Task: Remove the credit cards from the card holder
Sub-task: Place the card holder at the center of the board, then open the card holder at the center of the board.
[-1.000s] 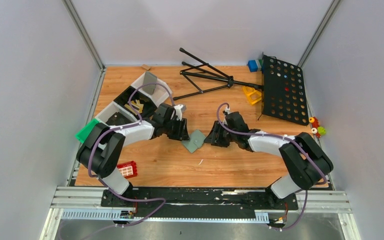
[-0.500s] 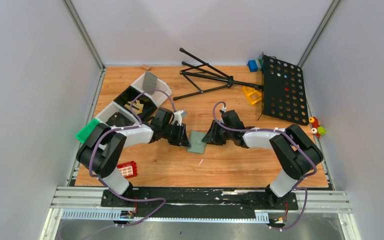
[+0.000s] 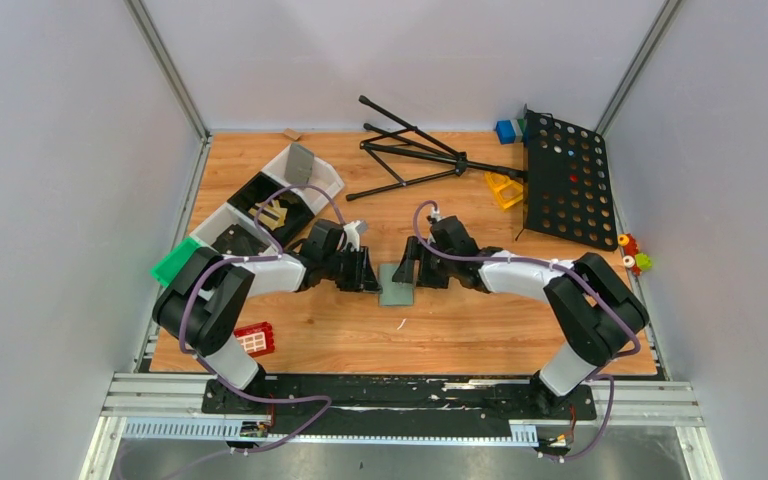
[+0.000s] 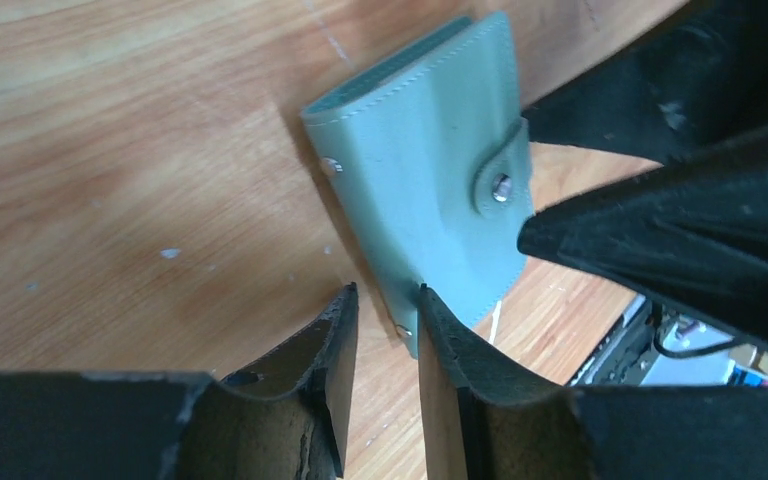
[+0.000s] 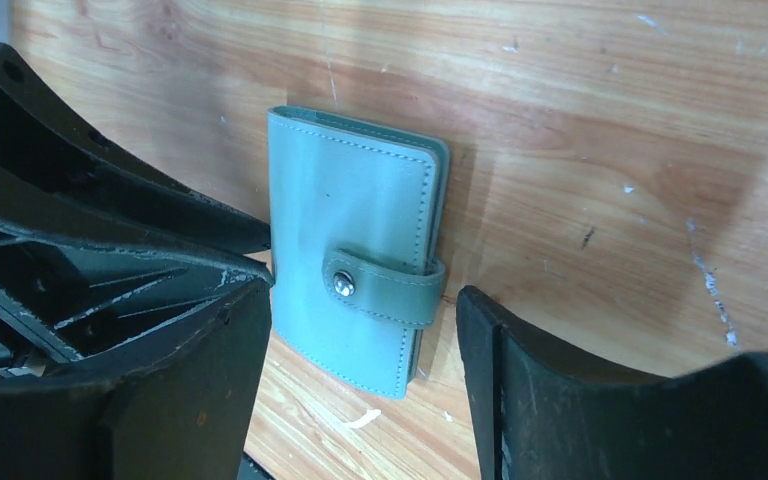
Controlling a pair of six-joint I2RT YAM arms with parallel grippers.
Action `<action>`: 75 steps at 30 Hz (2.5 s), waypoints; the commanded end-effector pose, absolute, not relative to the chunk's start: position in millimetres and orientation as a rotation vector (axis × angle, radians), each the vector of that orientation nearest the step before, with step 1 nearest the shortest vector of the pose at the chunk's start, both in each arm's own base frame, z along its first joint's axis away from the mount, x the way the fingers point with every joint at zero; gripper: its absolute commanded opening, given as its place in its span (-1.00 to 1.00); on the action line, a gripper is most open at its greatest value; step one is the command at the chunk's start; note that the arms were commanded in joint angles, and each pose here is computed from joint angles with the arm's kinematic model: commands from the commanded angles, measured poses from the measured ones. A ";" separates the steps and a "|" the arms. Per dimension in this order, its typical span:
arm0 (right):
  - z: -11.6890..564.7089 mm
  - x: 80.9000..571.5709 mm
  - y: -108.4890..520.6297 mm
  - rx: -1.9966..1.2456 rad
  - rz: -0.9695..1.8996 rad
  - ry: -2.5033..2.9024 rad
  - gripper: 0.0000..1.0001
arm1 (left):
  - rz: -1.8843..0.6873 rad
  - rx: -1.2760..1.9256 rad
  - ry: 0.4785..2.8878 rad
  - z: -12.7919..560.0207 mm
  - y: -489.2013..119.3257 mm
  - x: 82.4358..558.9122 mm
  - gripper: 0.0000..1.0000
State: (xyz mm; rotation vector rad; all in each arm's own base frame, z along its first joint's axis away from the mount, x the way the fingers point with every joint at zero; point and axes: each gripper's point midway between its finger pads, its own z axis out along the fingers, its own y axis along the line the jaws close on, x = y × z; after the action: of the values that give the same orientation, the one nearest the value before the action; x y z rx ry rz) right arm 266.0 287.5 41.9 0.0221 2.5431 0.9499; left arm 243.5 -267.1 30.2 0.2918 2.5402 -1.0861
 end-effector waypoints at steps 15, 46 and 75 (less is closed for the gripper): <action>25.7 271.3 279.2 -0.223 0.303 2.619 0.20 | -0.923 0.154 2.558 23.5 -258.5 259.7 -0.19; 51.7 256.9 274.2 0.030 1.149 2.445 -0.75 | -1.193 0.222 2.470 37.2 -275.2 231.8 -0.01; 39.2 258.0 258.6 -0.178 0.459 2.566 0.11 | -1.117 0.114 2.364 63.9 -290.3 233.9 -1.00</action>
State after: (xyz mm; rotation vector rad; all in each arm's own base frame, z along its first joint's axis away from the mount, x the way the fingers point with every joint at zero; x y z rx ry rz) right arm 254.9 285.2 47.2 -0.1485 2.5463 0.7068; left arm 225.5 -292.6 49.8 0.1506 2.4245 -1.1926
